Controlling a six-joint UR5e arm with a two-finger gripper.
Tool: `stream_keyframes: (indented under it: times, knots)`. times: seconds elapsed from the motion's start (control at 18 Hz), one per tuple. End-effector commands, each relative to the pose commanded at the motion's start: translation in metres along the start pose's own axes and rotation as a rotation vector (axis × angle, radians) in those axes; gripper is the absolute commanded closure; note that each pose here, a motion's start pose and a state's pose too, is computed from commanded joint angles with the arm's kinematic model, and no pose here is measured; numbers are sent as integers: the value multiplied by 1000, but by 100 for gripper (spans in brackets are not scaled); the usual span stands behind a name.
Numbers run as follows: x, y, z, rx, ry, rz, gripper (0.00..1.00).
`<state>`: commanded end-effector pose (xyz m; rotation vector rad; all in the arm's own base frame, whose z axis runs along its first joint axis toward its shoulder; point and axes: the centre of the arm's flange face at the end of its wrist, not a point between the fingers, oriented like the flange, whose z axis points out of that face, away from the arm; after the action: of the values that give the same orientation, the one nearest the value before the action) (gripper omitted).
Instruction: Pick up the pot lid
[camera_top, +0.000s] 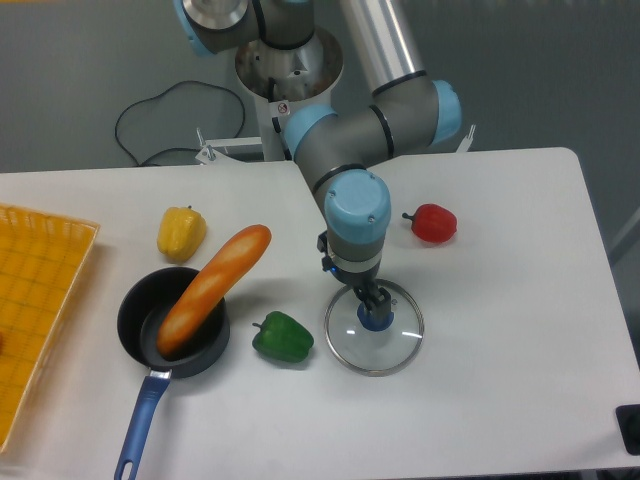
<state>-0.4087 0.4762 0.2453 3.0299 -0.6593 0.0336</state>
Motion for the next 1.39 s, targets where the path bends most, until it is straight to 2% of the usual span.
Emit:
stream_keyframes:
  times: [0.5,1.39]
  knots:
    - [-21,-4,16,2,-14,-3,0]
    - [-26,-2,37,-9,-7,-6,0]
